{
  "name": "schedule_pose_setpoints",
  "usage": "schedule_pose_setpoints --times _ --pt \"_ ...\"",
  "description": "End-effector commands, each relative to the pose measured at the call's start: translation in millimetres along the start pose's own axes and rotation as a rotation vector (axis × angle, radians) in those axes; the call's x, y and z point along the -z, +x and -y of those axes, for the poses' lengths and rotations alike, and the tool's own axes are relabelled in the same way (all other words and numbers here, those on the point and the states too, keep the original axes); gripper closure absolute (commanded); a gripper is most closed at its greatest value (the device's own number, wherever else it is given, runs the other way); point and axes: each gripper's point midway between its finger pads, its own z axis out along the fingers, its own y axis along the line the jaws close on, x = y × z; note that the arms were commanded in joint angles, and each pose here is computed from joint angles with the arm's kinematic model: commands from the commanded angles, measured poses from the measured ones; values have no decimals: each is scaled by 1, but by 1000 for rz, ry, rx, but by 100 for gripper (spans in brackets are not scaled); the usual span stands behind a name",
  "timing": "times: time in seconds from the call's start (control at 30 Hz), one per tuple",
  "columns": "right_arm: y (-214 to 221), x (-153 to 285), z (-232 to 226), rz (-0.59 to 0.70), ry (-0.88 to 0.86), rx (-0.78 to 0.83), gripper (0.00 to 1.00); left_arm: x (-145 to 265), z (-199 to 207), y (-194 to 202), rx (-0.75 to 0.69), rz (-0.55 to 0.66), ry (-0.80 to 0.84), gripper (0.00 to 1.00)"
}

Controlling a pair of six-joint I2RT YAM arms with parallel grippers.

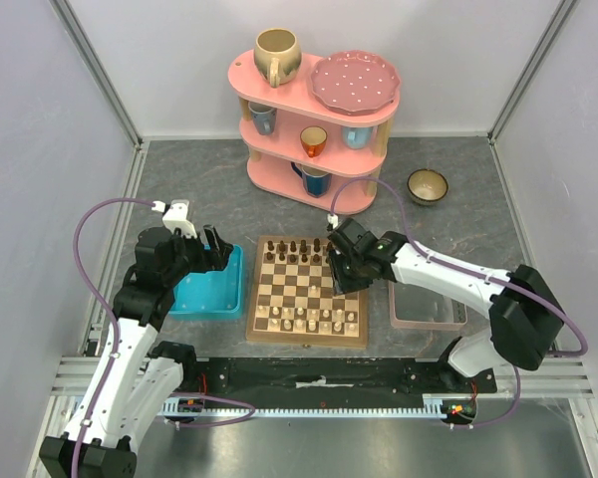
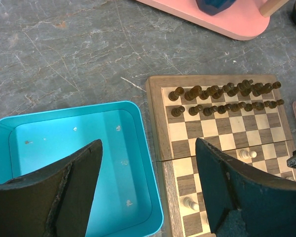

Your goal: Set up the chess pieces on the board

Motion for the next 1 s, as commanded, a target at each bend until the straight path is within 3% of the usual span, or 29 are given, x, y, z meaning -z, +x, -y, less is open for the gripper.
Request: schedule_pose_setpoints --times 0.0,0.97 --pt "1 6 -14 -23 -23 21 62 0 7 -12 -48 48 39 18" --pt "39 -2 -25 -143 -21 98 59 2 8 -13 -54 59 39 18"
